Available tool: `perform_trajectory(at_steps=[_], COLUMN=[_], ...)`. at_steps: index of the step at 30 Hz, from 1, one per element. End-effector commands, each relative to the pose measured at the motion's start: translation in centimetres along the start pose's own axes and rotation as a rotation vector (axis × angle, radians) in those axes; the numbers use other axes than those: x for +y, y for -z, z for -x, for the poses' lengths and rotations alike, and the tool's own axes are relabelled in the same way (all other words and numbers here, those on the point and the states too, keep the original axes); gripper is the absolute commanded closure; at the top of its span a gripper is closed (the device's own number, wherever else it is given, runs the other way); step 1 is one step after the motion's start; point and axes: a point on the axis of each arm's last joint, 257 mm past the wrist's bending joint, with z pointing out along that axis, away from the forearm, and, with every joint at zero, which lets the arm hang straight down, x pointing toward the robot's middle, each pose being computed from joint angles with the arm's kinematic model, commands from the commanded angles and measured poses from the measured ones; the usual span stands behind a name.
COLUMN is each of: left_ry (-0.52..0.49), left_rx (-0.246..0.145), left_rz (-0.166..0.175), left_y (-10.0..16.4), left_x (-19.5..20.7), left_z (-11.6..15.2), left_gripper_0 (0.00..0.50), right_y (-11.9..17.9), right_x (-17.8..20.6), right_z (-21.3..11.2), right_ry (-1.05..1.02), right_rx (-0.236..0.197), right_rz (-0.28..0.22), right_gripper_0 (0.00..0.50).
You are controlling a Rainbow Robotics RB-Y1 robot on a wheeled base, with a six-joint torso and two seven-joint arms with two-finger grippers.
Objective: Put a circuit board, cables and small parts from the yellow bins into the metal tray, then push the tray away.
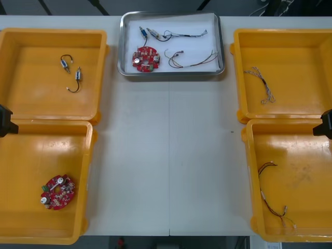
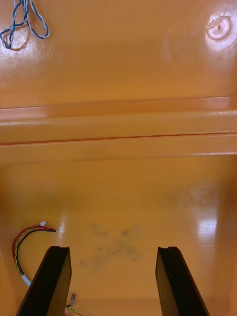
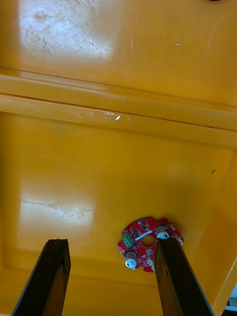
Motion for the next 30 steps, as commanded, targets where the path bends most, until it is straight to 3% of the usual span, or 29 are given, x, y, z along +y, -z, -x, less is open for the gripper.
perform_trajectory(at_steps=[1, 30], left_ry=[0.034, 0.034], left_rx=[-0.041, -0.041], left_rz=[0.043, 0.043], left_y=[1.28, 1.28], left_x=[1.51, 1.51], left_z=[1.29, 1.29], left_gripper_0=[0.000, 0.000], right_y=[-0.55, -0.55], right_x=[0.16, 0.16], right_z=[-0.92, -0.92], right_ry=[0.039, 0.039], right_rx=[0.021, 0.021], right_rz=[0.004, 0.004], right_gripper_0=[0.000, 0.000])
